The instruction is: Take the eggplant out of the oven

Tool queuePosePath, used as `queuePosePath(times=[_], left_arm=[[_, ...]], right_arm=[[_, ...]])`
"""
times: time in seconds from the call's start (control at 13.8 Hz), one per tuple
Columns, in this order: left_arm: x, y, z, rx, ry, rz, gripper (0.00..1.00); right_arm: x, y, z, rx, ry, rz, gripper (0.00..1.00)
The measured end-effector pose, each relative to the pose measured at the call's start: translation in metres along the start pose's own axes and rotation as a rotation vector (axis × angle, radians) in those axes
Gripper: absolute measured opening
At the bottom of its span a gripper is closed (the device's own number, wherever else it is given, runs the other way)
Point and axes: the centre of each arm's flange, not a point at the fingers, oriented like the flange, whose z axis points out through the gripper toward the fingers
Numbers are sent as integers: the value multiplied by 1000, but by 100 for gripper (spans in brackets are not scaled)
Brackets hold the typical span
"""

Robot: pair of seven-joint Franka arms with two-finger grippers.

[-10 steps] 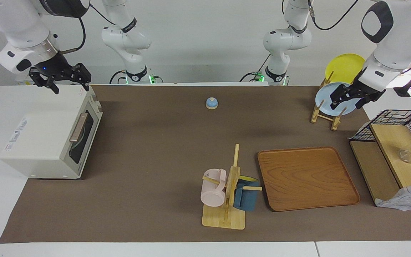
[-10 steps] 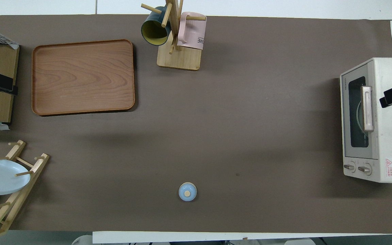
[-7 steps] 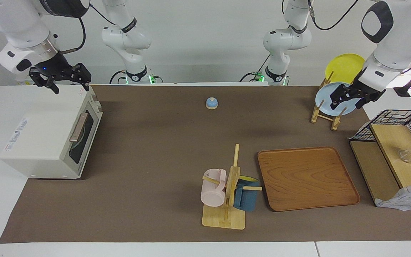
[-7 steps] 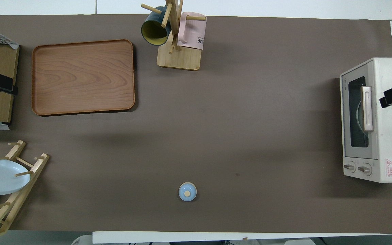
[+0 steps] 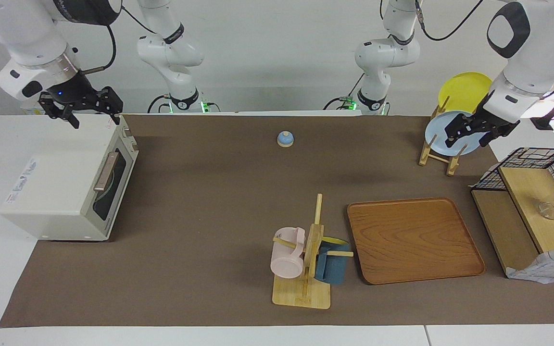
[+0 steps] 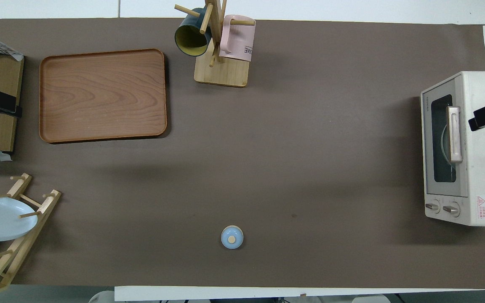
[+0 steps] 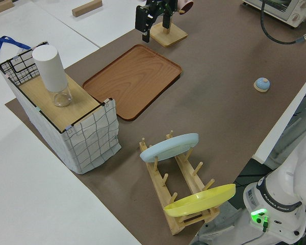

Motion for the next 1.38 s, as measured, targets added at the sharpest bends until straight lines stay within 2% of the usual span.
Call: queuePosePath(times=[0.15,0.36,0.58,0.65,0.8,1.09,1.38], left_arm=[[0,0,0,0,0,0,100],[0,0,0,0,0,0,100],[0,0,0,0,0,0,100],[0,0,0,0,0,0,100],[0,0,0,0,0,0,100],[0,0,0,0,0,0,100],[0,0,0,0,0,0,100]], right_arm=[[1,-1,1,0,0,-22,68],[9,0,15,-14,34,-26,33],[23,7,67,-80,27,-29,2],[28,11,85,-118,14,-35,1],[32,15,109,-141,-11,-38,1],[31,22,145,-132,-43,20,1],[27,20,169,-127,-76,3,1]])
